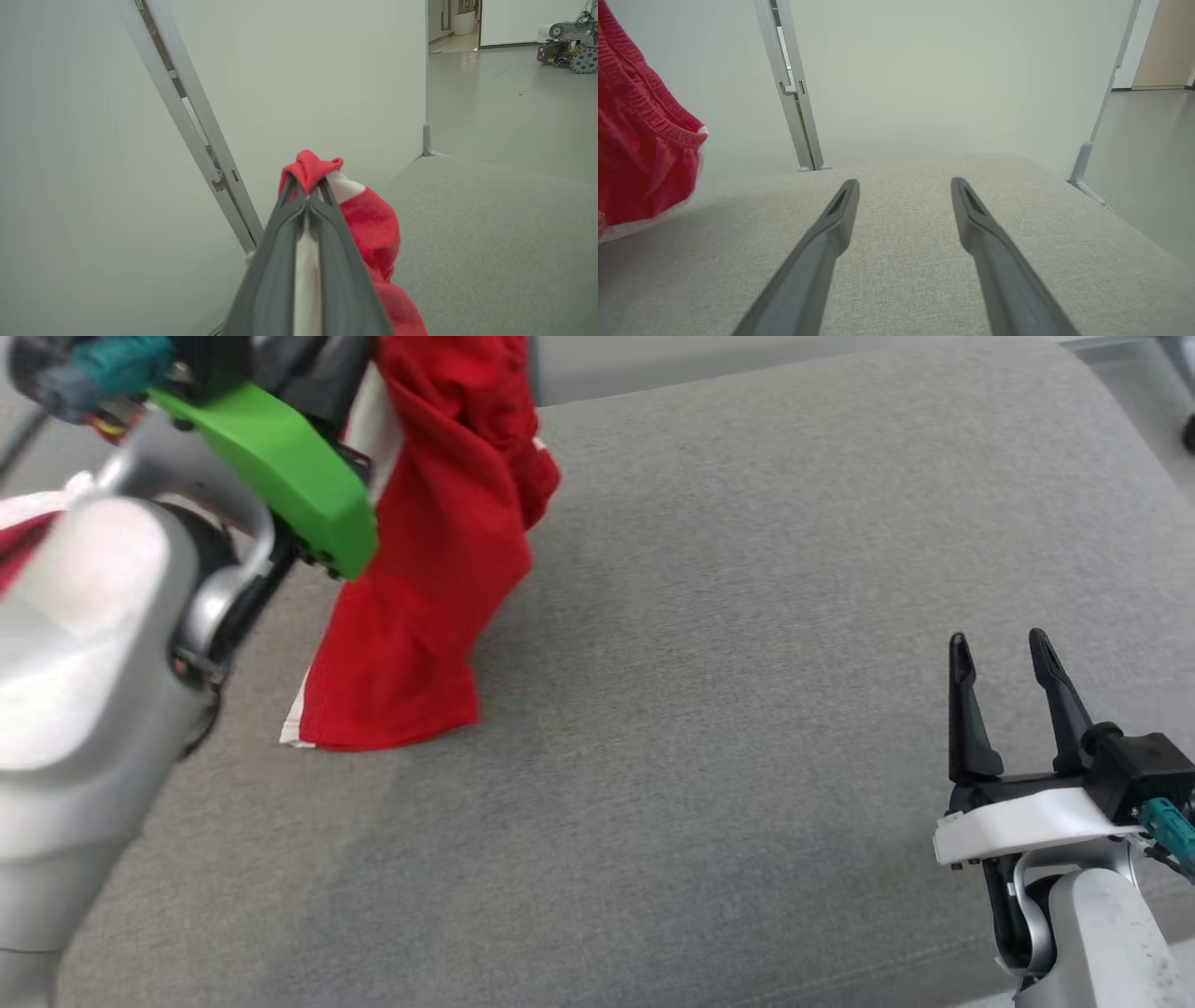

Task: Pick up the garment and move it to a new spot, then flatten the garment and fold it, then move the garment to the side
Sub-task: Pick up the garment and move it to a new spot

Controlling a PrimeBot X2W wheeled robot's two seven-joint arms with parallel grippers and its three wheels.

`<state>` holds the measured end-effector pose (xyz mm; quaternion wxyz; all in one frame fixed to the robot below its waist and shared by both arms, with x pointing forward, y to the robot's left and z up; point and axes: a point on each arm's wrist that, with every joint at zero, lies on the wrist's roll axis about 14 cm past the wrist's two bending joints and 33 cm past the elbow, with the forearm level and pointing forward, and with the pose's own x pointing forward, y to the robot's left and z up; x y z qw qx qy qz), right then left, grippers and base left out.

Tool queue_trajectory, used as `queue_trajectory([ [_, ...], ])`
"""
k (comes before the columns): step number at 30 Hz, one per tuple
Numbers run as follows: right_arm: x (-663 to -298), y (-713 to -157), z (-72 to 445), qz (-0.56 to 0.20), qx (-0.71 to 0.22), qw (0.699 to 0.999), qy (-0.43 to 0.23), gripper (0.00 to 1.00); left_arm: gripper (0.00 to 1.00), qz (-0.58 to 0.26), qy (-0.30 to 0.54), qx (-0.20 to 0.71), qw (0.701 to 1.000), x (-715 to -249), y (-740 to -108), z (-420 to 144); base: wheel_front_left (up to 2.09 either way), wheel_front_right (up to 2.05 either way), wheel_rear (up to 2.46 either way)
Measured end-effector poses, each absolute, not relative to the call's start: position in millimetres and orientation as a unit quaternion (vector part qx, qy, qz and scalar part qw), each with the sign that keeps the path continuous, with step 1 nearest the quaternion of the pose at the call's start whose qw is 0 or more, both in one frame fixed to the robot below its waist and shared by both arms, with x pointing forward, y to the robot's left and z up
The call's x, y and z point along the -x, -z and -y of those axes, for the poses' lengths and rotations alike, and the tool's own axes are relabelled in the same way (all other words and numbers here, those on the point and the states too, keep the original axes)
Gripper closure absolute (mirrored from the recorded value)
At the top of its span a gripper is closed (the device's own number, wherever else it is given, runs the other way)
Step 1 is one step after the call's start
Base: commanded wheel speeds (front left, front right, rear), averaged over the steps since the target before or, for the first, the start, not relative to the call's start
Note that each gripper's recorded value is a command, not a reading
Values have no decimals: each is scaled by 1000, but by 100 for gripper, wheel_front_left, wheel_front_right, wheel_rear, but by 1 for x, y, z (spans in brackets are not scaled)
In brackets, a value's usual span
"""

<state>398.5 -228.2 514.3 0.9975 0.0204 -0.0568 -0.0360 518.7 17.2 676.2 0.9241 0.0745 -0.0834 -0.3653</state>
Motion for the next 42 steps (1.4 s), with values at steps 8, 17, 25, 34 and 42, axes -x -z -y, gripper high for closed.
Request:
queue_trajectory([
  [8, -385, -512, 259, 51, -25, 995, 82, 0, 100, 6, 441, 80, 894, -492, -576, 88, 0, 0, 0],
  [17, -377, -491, 271, 16, -26, 994, 104, 0, 0, -94, 482, 108, 865, -454, -477, 150, 0, 0, 0],
  [25, -377, -485, 266, 5, -24, 995, 96, 0, 0, -88, 462, 116, 875, -459, -471, 144, 0, 0, 0],
  [34, -383, -500, 248, 28, -13, 997, 66, 0, 0, -72, 395, 118, 908, -472, -484, 87, 0, 0, 0],
  [42, -384, -516, 229, 52, -8, 998, 37, 0, 0, -52, 285, 147, 946, -461, -492, 11, 0, 0, 0],
])
